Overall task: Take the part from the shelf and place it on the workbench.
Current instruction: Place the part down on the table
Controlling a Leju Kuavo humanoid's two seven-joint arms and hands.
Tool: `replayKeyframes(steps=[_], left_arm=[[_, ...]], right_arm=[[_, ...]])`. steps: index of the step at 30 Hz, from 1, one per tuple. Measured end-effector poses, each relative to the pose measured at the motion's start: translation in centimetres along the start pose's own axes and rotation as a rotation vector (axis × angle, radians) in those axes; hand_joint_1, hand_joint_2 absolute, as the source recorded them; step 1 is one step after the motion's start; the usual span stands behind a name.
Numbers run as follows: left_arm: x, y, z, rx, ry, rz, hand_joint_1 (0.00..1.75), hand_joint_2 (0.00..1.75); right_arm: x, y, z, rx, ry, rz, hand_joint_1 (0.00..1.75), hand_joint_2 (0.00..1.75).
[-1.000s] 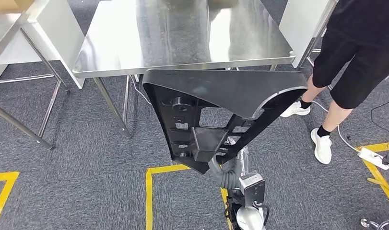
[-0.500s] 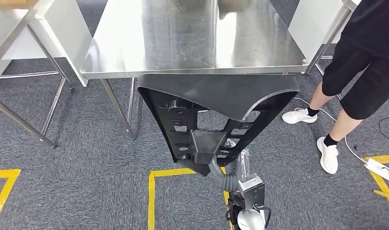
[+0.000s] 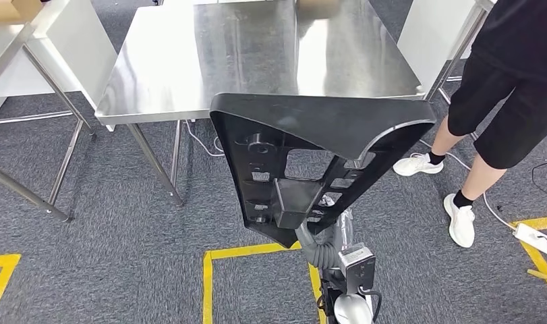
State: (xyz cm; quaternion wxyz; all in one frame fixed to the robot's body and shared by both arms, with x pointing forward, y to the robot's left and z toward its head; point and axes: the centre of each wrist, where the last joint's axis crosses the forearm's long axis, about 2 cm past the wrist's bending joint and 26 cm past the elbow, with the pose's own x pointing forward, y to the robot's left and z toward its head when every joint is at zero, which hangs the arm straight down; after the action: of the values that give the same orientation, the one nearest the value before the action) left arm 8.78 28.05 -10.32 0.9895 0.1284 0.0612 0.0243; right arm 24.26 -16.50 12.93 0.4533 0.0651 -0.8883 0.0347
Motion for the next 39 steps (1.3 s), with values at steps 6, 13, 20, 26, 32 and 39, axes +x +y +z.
replayKeyframes(steps=[6,13,20,26,32,39], left_arm=[[0.0,0.0,0.0,-0.001,-0.001,0.000,0.00,1.75],[-0.2,0.0,-0.1,-0.002,0.005,0.001,0.00,1.75],[0.0,-0.1,0.0,-0.005,-0.001,-0.009,0.00,1.75],[0.2,-0.2,0.1,-0.010,-0.006,-0.012,0.00,1.75],[0.2,-0.1,0.1,-0.012,-0.004,-0.002,0.00,1.75],[0.2,-0.1,0.1,-0.014,-0.001,0.010,0.00,1.75]], right_arm=[[0.0,0.0,-0.1,-0.003,-0.002,0.001,1.75,1.75],[0.0,-0.1,0.4,-0.020,0.012,0.024,1.75,1.75],[0.2,-0.7,0.2,-0.053,-0.013,0.133,1.75,1.75],[0.9,-1.3,-1.1,-0.072,-0.055,0.207,1.75,1.75],[1.2,-1.6,-1.6,-0.076,-0.076,0.228,1.75,1.75],[1.5,-1.9,-2.2,-0.080,-0.104,0.242,1.75,1.75]])
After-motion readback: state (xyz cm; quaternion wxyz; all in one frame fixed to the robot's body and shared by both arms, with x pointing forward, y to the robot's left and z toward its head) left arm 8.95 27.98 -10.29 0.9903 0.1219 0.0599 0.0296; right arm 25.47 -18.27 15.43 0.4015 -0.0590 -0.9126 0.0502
